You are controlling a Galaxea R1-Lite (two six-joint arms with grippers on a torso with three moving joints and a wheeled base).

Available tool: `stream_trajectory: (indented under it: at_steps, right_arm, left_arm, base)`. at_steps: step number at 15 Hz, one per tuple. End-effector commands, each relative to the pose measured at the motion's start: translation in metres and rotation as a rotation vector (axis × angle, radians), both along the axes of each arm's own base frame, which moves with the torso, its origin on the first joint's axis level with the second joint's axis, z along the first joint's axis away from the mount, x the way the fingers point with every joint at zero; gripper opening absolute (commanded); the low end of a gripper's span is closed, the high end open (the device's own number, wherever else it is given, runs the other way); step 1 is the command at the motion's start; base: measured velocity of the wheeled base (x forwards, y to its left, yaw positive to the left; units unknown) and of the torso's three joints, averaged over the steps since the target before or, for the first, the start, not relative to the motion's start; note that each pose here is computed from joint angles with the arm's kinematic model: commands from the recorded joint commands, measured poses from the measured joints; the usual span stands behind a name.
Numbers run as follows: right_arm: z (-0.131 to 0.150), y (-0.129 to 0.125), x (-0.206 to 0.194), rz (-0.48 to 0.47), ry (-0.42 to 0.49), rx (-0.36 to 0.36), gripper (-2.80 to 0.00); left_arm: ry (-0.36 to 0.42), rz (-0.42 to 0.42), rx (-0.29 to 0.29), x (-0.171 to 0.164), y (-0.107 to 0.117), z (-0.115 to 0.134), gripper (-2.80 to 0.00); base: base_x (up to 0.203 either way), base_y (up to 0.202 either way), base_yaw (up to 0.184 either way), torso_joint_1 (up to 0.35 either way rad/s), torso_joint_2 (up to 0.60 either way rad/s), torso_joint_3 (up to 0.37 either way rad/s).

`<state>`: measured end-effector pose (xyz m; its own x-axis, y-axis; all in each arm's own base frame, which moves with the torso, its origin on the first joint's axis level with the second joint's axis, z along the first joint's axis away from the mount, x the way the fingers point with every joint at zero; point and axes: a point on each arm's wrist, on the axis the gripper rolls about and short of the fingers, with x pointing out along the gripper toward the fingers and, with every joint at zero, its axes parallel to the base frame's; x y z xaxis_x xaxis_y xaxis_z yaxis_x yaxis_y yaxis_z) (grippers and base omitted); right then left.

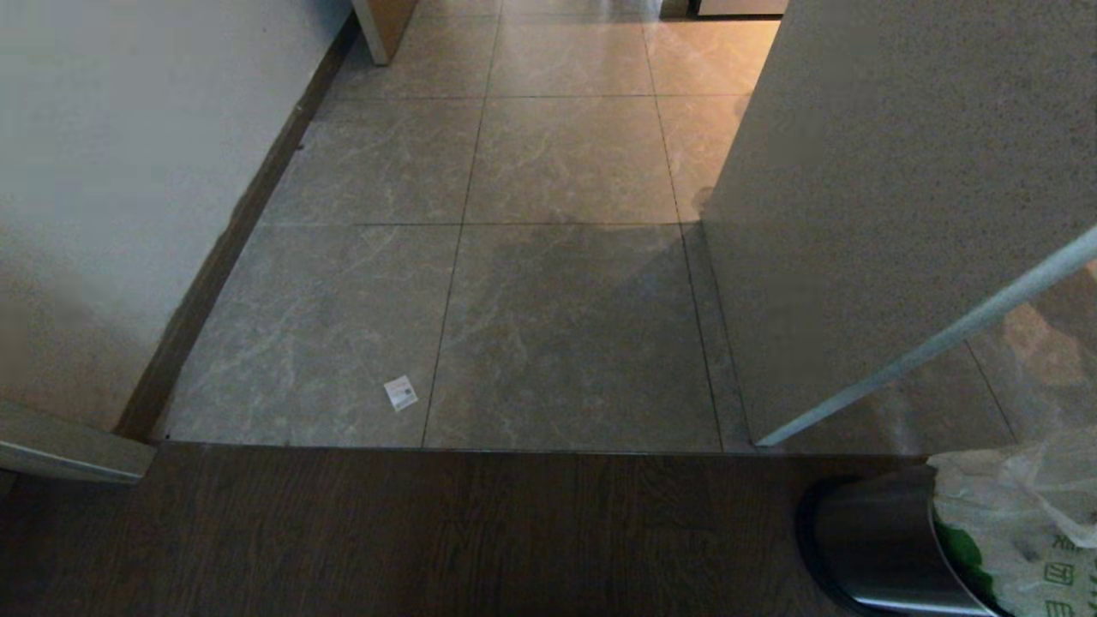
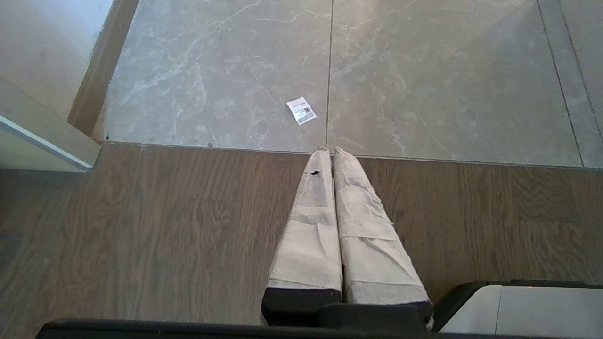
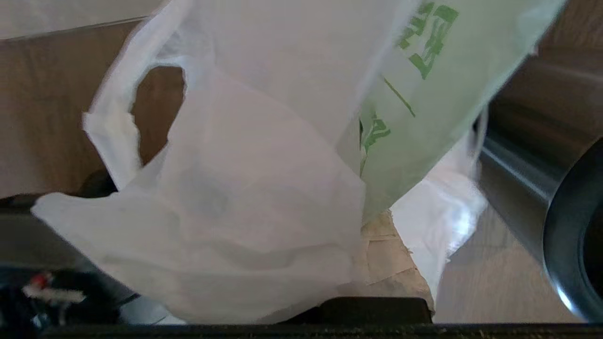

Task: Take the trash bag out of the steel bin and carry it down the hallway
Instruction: Put the trash bag at the door

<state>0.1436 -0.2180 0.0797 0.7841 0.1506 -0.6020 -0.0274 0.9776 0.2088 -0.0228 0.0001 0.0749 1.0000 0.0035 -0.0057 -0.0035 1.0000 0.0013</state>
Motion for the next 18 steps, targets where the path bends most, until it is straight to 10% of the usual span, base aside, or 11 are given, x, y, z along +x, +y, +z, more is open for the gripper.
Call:
stream_trajectory:
  at_steps: [1, 9, 18]
  right_arm:
    - [0.045, 0.035, -0.019, 0.014, -0.061, -0.115, -2.80]
    - [0.088, 0.148, -0.082, 0.097, -0.097, -0.358, -2.80]
    - [0.060, 0.219, -0.119, 0.110, -0.326, -0.383, -2.80]
  left_arm:
    - [0.000, 0.001, 0.000, 0.000, 0.000, 0.000, -2.80]
    - [0.000, 0.000, 0.000, 0.000, 0.000, 0.000, -2.80]
    - [0.000, 0.000, 0.000, 0.000, 0.000, 0.000, -2.80]
  base:
    - [0.000, 0.000, 0.000, 0.000, 0.00, 0.000]
    - [0.000, 0.000, 0.000, 0.000, 0.00, 0.000]
    - [0.000, 0.000, 0.000, 0.000, 0.00, 0.000]
